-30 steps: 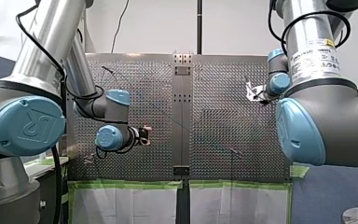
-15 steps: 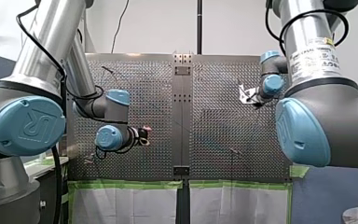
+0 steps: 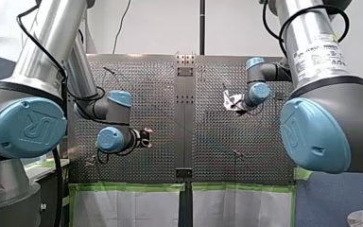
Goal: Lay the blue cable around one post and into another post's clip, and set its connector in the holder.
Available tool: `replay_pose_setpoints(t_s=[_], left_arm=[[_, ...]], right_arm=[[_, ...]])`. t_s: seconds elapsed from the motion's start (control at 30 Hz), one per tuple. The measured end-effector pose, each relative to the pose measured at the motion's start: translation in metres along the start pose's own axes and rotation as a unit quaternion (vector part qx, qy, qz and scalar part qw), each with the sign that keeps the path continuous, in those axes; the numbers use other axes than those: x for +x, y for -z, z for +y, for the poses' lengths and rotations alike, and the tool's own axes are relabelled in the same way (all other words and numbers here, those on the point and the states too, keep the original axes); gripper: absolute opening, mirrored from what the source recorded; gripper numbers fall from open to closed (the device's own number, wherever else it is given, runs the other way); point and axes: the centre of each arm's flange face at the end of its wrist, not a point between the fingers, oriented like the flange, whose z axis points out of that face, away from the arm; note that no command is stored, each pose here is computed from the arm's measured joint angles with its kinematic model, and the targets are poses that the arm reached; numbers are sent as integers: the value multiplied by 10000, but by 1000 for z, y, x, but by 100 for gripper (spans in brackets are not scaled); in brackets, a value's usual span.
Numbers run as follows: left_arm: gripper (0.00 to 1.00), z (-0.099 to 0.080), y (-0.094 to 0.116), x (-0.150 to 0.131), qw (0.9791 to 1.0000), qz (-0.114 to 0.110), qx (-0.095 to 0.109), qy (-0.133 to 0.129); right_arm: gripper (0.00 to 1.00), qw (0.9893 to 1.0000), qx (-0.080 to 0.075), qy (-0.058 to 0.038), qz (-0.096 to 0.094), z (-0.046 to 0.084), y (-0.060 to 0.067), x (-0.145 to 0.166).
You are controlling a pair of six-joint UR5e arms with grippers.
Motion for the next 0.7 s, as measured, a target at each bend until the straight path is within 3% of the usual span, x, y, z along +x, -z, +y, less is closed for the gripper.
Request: replay_pose_setpoints(t_s=[0.13, 0.33, 0.53, 0.7], left_arm=[[100, 1, 0, 0, 9998, 0, -36, 220], [100, 6, 0, 0, 9983, -35, -282, 519], [100, 11, 0, -1, 9966, -73, -534, 619], [100, 14, 1, -1, 9954, -90, -707, 646]], right_arm=[[100, 9997, 178, -172, 18, -29, 7, -14], [100, 9988, 238, -376, 195, -64, 12, -20], [100, 9981, 231, -378, 423, -97, 17, -22], [100, 9978, 248, -431, 438, -123, 28, -38]])
